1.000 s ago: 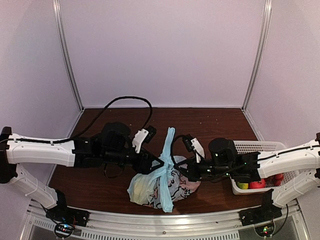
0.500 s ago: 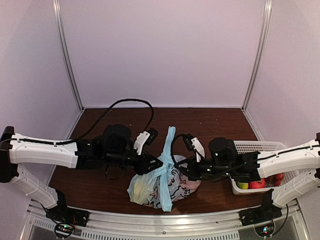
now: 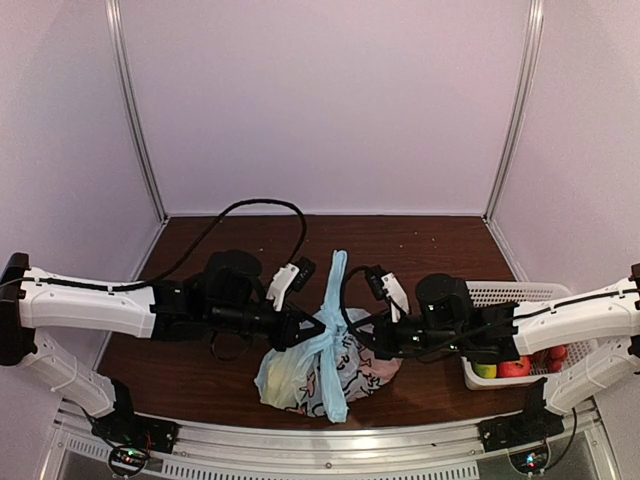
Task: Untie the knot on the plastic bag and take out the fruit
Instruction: Untie the bag handles from the takeout bag.
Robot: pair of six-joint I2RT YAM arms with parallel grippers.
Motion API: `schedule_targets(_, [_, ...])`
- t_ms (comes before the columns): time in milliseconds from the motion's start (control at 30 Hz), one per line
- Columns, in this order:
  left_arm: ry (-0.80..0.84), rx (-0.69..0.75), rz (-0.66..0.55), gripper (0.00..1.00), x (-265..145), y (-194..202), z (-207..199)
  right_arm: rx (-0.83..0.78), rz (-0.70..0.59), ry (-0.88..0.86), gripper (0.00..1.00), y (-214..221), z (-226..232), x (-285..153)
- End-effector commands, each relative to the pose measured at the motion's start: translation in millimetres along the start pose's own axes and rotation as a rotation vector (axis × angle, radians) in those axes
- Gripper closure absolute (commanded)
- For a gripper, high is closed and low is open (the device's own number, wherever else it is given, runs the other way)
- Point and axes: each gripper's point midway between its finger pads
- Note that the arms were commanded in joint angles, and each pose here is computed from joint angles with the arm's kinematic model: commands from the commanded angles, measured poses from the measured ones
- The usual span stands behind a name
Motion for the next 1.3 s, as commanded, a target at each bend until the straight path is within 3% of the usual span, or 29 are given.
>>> schedule_targets(0, [0.015, -0.007, -0.029, 0.98, -0.4, -4.2, -1.1, 0.017, -0.060, 0.013, 1.00, -18.6, 2.0, -1.3])
schedule_targets(700, [-0.111, -0.027, -0.093, 1.00, -19.3, -22.3, 15.5, 0.040, -0.165, 0.100, 1.00, -40.1, -14.6, -28.0])
schedule_targets(1267, [-0.140, -0.079, -0.042, 1.00, -9.8, 6.2, 30.1, 0.100, -0.135, 0.144, 1.00, -11.5, -45.1, -31.4])
Point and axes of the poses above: each gripper's point midway between its finger pads, its own x axis out along the fingers, its own z axis along the line the jaws close on, y = z × x, and after that the axes turned 11 degrees about x, right-handed
